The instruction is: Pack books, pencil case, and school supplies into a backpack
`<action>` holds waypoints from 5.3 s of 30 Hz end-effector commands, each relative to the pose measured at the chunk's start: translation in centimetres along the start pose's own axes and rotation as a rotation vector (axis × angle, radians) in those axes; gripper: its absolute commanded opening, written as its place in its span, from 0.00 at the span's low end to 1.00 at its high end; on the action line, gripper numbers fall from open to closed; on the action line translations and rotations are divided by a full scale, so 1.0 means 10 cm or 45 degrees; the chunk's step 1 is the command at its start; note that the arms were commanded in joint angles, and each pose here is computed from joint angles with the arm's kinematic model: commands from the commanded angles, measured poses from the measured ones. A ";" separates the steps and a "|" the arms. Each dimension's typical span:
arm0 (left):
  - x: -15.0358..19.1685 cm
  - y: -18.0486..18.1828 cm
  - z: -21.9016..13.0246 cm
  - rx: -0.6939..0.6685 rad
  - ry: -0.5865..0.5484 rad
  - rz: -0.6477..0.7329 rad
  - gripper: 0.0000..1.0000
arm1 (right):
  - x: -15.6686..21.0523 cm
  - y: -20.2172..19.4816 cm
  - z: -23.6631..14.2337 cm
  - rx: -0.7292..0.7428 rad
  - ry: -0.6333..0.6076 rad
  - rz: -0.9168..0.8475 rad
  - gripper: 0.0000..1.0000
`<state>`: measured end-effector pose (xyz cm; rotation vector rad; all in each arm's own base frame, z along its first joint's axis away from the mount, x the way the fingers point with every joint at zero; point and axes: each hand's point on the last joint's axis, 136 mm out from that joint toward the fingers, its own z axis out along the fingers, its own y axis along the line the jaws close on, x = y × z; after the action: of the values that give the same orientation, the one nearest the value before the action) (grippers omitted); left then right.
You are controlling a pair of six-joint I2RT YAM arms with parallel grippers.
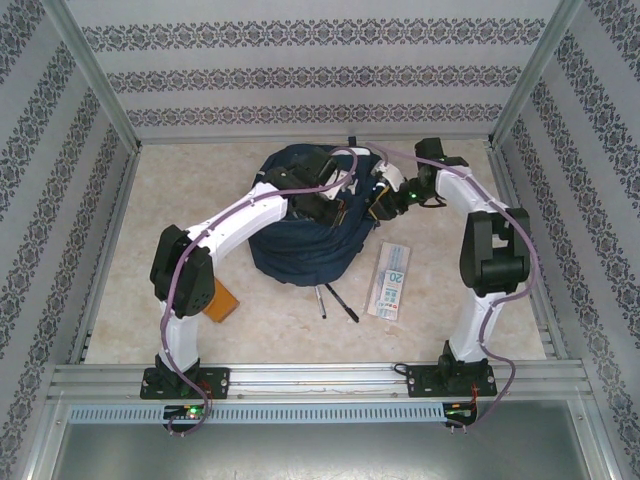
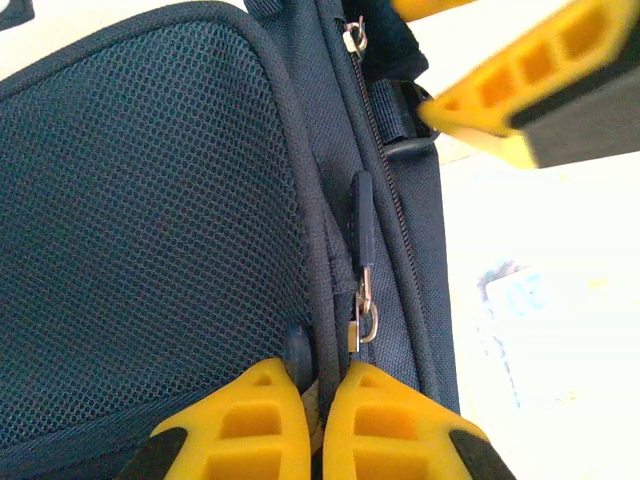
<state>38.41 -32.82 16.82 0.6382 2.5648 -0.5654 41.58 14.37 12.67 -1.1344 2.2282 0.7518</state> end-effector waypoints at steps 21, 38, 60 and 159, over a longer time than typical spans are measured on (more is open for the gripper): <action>-0.45 -0.27 -0.43 0.208 -0.278 0.046 0.00 | -0.05 0.41 0.07 -0.217 -0.090 -0.248 0.09; -0.72 -0.16 -0.21 0.186 -0.352 -0.078 0.00 | -0.05 1.25 0.07 -0.327 -0.111 -0.354 0.00; -0.82 -0.21 -0.05 0.253 -0.375 -0.167 0.00 | -0.08 1.89 -0.02 -0.426 -0.441 -0.181 0.02; -0.91 -0.17 0.02 0.269 -0.421 -0.241 0.00 | -0.35 0.91 -0.25 -0.004 -0.483 1.306 0.00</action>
<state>41.87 -36.05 17.77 0.3561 2.4587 -0.8709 37.81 16.59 17.33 0.4955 2.3555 1.1594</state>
